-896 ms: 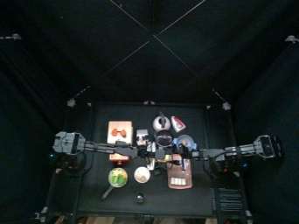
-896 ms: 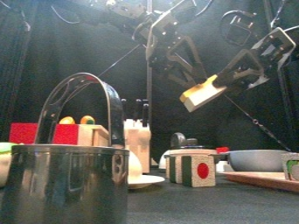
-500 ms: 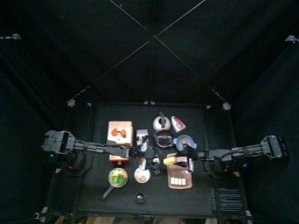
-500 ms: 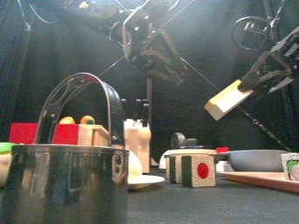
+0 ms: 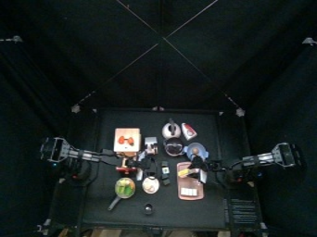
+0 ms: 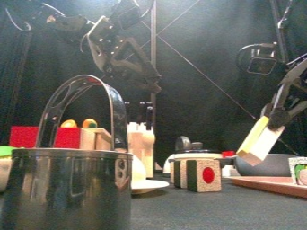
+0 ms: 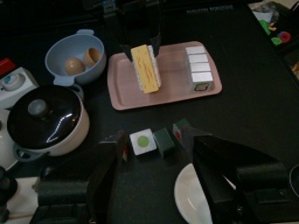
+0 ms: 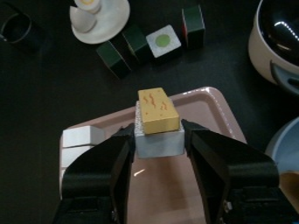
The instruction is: Place egg sushi on plate
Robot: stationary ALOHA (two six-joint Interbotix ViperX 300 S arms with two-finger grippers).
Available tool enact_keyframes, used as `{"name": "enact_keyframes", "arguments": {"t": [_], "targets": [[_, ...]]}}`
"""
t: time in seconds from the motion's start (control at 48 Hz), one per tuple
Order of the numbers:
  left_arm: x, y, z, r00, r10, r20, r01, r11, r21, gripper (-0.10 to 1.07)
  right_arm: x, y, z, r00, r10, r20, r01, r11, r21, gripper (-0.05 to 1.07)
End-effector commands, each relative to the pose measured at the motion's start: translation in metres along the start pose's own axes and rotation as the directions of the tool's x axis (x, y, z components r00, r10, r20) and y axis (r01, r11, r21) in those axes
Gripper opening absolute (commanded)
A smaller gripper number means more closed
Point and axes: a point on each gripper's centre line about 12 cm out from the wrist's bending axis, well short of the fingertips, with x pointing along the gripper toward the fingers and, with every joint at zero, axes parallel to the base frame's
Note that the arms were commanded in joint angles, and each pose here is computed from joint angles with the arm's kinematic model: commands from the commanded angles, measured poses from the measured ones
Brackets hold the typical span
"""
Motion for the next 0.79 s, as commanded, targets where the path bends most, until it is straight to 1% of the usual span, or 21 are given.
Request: {"name": "enact_keyframes", "arguments": {"t": [0.0,0.167,0.312,0.542,0.771], "targets": [[-0.009,0.001,0.01,0.999,0.005,0.046,-0.005,1.0,-0.005,0.89,0.007,-0.003,-0.001,1.0,-0.016,-0.024,0.016,1.0,0.005,0.59],[-0.016,0.001,0.007,0.998,0.007,0.058,-0.005,1.0,-0.02,0.89,0.016,-0.01,-0.009,0.995,-0.048,-0.083,0.049,0.999,0.016,0.59],[-0.018,0.001,0.004,0.999,0.007,0.053,-0.005,0.999,-0.034,0.89,0.018,-0.011,-0.015,0.991,-0.052,-0.124,0.054,0.998,0.012,0.62],[-0.023,0.001,0.001,0.999,0.01,0.05,-0.007,0.998,-0.062,0.89,0.016,-0.01,-0.017,0.987,-0.05,-0.15,0.051,0.999,0.002,0.75],[-0.024,0.0,-0.004,0.999,0.009,0.041,-0.006,0.998,-0.063,0.89,0.014,-0.01,-0.017,0.986,-0.047,-0.16,0.047,0.999,0.0,0.86]]}}
